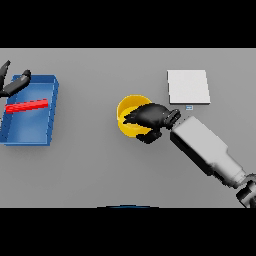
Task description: Pick up the red beaker and tilt it to pour out 1 green nut into yellow bowl. Pick up the yellow bowl and place it on the metallic measuring scale.
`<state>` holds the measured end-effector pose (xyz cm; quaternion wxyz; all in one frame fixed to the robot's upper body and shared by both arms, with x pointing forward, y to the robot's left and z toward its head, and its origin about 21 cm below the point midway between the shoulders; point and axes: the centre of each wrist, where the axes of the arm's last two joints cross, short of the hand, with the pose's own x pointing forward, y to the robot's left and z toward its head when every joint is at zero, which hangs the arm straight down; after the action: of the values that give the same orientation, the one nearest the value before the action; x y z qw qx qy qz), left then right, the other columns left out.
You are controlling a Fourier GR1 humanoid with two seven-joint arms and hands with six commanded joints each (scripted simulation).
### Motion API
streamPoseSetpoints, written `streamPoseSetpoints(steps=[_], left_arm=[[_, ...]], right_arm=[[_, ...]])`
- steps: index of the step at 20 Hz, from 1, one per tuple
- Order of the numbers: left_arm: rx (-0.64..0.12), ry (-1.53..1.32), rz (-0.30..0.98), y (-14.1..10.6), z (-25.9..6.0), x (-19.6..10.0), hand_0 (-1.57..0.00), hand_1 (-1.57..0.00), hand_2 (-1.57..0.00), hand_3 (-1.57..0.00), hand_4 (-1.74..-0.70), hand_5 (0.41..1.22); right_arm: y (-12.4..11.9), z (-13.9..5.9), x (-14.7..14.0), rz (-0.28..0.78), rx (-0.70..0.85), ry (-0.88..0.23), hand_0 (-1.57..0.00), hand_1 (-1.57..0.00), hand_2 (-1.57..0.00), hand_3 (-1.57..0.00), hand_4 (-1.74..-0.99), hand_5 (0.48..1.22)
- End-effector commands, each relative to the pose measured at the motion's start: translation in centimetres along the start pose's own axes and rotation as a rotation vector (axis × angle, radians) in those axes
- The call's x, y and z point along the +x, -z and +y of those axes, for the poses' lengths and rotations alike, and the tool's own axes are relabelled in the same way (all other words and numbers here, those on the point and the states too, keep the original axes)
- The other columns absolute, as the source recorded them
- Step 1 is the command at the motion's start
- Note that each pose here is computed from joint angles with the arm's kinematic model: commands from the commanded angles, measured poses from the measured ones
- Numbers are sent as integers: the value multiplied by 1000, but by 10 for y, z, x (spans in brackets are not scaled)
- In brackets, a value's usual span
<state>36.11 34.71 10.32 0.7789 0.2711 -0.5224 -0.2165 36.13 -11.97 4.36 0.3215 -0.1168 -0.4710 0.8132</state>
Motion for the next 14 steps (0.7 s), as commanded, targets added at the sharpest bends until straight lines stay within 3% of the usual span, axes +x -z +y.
streamPoseSetpoints(steps=[1, 2, 5, 9, 14], left_arm=[[-5, 1, -7, -1, -1, 0, 1, 1, 1, 1, -789, 710], [-8, 3, -8, 0, -1, 0, 1, 1, 1, 1, -788, 710], [-1, 0, 1, 1, 3, 2, 1, 1, 1, 1, -787, 707], [-5, 1, -10, -1, 0, 1, 1, 1, 1, 1, -784, 710], [-4, 3, -9, -2, 0, 3, 1, 1, 1, 1, -782, 703]], right_arm=[[-1, 2, 0, -8, -5, -4, -455, -407, -349, -322, -1363, 957], [-3, 3, -2, -5, -2, -3, -678, -640, -594, -572, -1435, 1010], [-3, 1, -2, -24, 4, 3, -1114, -1094, -1071, -882, -1578, 1113], [-6, -2, -3, -15, 26, 19, -1384, -1376, -1287, -1106, -1674, 1177], [-15, -13, -2, -23, 11, 17, -1510, -1507, -1387, -1195, -1719, 1207]])
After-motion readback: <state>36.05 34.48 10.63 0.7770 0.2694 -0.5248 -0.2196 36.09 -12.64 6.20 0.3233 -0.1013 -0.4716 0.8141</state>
